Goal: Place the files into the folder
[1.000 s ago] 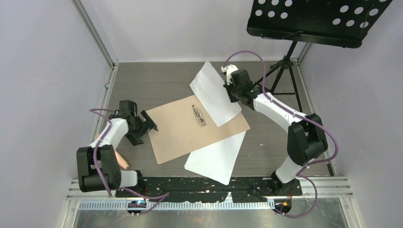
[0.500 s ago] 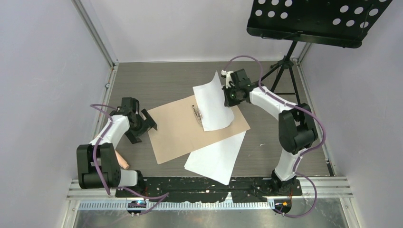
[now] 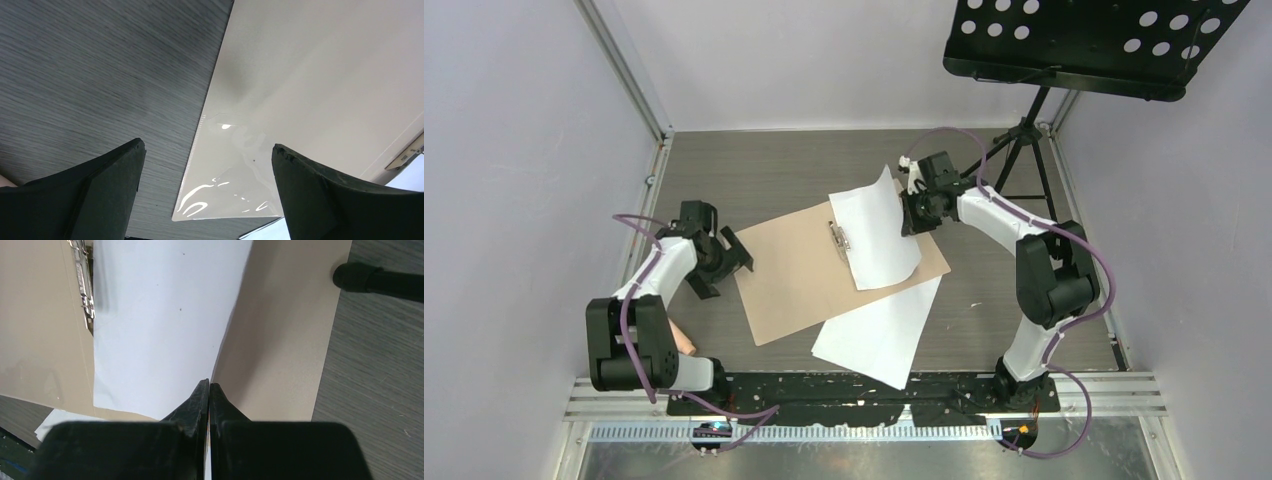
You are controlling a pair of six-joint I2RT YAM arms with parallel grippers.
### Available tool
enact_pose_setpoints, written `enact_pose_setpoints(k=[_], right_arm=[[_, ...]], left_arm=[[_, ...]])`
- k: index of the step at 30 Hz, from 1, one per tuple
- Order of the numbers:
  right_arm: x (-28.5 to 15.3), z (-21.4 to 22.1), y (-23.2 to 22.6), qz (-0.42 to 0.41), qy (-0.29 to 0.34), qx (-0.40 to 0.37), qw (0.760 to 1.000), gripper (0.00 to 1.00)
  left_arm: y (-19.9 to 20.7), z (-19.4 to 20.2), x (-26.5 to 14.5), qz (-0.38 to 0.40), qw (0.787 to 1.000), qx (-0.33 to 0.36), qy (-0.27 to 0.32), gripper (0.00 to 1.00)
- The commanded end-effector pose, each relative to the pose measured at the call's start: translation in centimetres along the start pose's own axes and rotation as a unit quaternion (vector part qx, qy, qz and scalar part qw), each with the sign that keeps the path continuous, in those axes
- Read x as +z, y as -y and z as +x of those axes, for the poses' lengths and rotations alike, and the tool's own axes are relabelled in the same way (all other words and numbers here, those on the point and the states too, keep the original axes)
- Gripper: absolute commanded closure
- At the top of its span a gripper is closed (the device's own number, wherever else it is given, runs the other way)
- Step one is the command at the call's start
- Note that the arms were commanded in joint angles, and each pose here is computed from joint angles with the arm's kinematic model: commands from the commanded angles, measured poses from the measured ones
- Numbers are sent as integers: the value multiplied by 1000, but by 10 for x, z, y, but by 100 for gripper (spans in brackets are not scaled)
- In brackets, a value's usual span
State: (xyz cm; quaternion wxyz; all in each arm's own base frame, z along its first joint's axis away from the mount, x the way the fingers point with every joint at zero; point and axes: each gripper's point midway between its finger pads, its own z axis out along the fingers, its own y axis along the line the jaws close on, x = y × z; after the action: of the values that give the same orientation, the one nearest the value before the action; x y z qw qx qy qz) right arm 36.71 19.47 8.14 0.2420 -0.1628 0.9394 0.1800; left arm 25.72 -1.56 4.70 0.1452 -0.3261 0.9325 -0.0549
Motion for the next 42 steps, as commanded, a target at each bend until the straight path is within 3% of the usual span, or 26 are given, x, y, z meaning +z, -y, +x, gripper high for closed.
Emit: enact_pose_setpoints(k=[1,13,25,35,37,41,42], right_arm=[[-13,1,-2,10,11,-3,1000,94],[-22,-10,16,76,26,-36,996,95],[-18,-24,-13,30,47,-71,996,94],[-12,-13,-3,71,29,-75,994,94],[-12,-14,1,81,26,-74,994,89],[-17,-20,9,110,25,-73,991,51],[-19,-20,9,114,23,-73,990,45]], left_arm=[[7,-19,-13,0,999,16,36,0],[18,-10,-17,1,998,56,36,0],[25,-8,-19,5,996,79,40,0],[31,-4,-26,16,993,103,48,0],[35,-3,-29,23,992,111,50,0],[43,0,-37,31,989,133,53,0],[46,2,-39,35,988,141,54,0]])
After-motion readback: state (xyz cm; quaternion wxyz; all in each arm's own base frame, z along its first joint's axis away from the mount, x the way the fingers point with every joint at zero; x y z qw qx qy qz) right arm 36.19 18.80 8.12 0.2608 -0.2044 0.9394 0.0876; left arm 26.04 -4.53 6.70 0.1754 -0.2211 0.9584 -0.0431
